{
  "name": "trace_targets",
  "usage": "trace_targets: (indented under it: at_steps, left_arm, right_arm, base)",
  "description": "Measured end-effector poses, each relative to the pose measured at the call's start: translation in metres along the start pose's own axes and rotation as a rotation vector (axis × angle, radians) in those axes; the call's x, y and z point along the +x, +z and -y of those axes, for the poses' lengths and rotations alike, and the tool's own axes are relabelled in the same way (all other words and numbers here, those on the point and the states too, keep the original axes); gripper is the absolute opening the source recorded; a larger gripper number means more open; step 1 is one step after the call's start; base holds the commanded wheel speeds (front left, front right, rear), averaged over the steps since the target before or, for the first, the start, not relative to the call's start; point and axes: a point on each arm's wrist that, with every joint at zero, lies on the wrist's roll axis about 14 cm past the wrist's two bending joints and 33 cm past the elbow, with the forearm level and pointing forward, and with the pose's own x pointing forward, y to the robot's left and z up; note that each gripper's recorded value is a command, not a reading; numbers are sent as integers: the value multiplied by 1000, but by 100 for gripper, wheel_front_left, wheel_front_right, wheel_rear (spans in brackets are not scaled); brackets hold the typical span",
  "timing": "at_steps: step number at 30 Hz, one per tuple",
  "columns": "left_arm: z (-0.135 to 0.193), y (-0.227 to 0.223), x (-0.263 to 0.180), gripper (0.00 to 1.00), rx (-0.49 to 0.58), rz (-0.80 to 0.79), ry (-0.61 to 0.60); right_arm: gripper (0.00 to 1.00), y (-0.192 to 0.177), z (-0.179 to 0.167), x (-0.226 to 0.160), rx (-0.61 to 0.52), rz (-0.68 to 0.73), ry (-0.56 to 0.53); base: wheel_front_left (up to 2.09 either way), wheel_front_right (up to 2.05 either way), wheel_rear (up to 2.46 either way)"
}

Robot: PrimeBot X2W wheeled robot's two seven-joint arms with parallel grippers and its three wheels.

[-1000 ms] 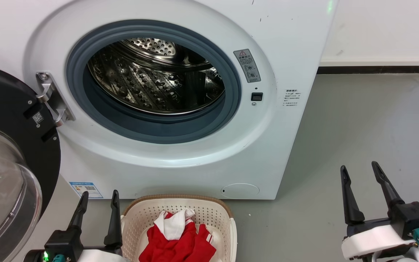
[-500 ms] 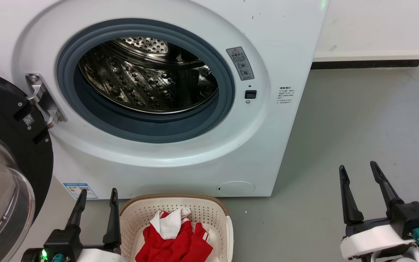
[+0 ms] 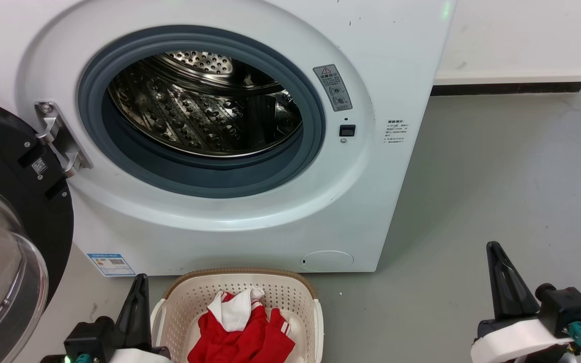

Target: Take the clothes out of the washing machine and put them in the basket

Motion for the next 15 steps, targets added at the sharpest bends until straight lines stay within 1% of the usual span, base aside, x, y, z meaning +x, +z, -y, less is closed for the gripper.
trace_targets:
  at_steps: [4,15]
  left_arm:
    - [-5,-7,-1,0,-76,-33,27]
    - [-11,-10,1,0,-289,-52,71]
  right_arm:
    - [0,-5,3,-2,84,-18,-22]
    - [0,-11,10,-2,309,-43,-77]
  base:
    - [0,0,0]
    - [0,0,0]
